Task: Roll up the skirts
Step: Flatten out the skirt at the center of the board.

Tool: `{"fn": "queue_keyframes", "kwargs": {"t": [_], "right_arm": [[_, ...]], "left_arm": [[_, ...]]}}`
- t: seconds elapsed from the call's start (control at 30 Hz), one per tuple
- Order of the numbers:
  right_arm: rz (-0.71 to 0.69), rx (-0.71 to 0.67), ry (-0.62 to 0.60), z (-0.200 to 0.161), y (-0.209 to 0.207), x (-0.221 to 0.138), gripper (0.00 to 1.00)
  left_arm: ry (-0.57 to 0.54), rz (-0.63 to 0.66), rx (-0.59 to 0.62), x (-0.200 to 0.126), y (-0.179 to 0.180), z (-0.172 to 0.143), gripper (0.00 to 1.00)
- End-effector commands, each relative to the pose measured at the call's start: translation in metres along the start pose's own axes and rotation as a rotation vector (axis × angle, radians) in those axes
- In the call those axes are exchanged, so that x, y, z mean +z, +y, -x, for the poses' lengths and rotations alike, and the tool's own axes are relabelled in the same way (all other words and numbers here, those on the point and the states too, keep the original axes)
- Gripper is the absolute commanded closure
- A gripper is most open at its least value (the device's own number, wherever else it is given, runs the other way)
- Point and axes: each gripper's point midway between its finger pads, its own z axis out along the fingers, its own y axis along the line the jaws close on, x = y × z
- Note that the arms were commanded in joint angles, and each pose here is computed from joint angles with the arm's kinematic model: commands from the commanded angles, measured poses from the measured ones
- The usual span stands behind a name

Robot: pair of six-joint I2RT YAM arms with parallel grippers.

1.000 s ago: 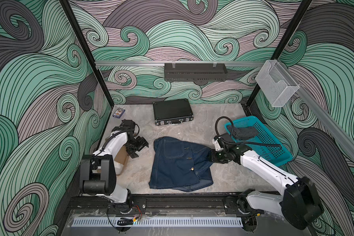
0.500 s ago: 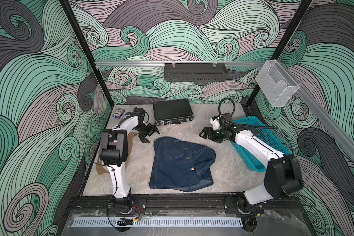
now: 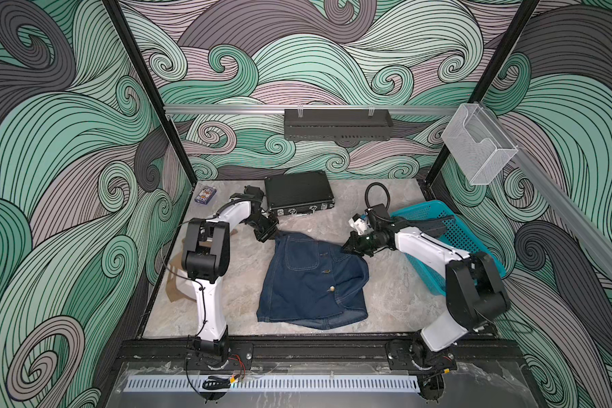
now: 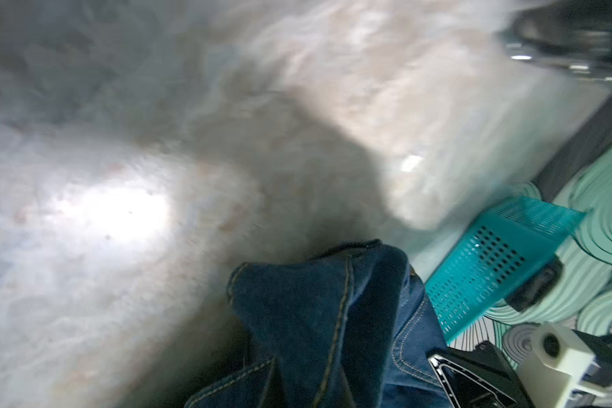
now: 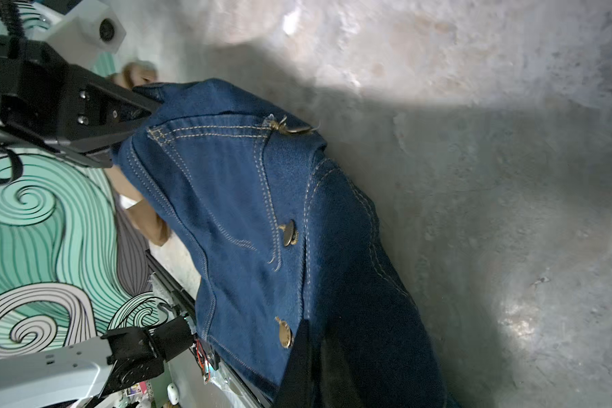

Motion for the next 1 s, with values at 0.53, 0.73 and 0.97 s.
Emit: {"fn": "queue_keyframes", "kwargs": {"t": [0.53, 0.73, 0.97], "right_arm": [[-0.394, 0.017, -0.346, 0.042, -0.049, -0.051, 0.44], [-0.351, -0.015, -0.376, 0.025, -0.053, -0.057, 0.28], [-0.264, -0.005, -0.127, 0.042, -0.049, 0.0, 0.23]], "left_arm": [[-0.327, 0.284, -0.217, -0.087, 0.078, 0.041, 0.3], [-0.342, 0.13, -0.168, -0.076, 0.081, 0.03, 0.24], [-0.135, 0.016, -0.143, -0.028, 0.058, 0.039, 0.28]]}}
